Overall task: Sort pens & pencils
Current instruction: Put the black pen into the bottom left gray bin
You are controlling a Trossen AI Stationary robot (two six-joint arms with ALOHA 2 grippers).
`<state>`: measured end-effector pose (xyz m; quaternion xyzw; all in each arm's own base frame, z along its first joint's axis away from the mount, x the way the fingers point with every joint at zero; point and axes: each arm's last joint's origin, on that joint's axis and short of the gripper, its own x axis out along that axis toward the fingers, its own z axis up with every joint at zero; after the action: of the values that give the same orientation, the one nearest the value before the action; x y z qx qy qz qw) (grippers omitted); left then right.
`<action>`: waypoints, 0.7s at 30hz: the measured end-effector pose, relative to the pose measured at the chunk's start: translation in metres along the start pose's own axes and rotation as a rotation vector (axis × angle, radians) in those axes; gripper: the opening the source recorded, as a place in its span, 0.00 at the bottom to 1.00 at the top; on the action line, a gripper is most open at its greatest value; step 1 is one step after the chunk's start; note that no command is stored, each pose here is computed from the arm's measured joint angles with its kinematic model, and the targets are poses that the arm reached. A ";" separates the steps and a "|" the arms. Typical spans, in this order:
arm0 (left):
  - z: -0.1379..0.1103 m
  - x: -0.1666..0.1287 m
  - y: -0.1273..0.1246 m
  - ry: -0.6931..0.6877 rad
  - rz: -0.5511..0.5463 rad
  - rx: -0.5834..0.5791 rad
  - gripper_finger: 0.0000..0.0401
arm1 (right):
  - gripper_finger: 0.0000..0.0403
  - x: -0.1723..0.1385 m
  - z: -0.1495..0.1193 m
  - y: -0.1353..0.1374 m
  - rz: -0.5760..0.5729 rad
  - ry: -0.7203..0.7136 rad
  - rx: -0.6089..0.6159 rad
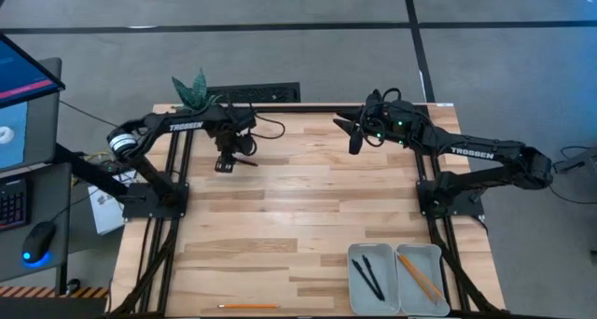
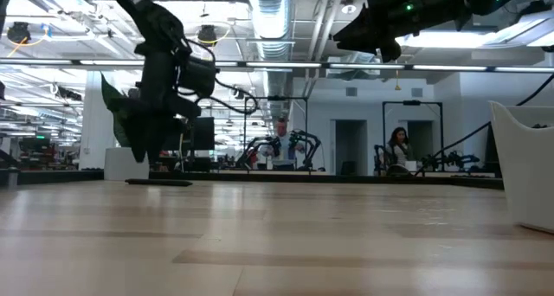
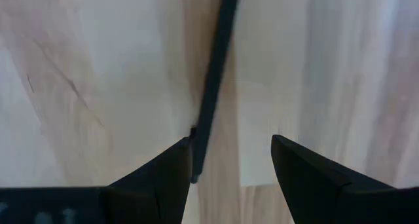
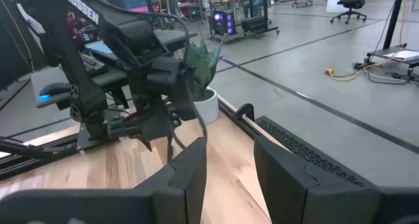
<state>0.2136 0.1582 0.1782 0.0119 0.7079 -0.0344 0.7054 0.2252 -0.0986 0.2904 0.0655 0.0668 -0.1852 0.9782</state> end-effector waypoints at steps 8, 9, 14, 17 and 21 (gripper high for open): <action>-0.009 0.008 0.014 -0.031 0.040 -0.052 0.50 | 0.37 0.000 0.000 0.000 -0.001 0.001 0.000; -0.009 0.008 0.015 -0.033 0.041 -0.051 0.50 | 0.37 0.000 0.000 0.000 0.000 0.001 0.000; -0.008 0.008 0.014 -0.036 0.044 -0.044 0.50 | 0.37 0.000 -0.001 -0.001 -0.002 0.005 0.000; -0.006 0.008 0.013 -0.044 0.052 -0.029 0.50 | 0.37 0.000 -0.001 -0.001 -0.003 0.009 -0.001; -0.005 0.008 0.013 -0.049 0.054 -0.027 0.50 | 0.37 0.000 -0.001 -0.001 -0.003 0.009 -0.024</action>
<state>0.2093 0.1717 0.1701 0.0208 0.6902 -0.0061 0.7233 0.2251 -0.0990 0.2893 0.0547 0.0736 -0.1856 0.9783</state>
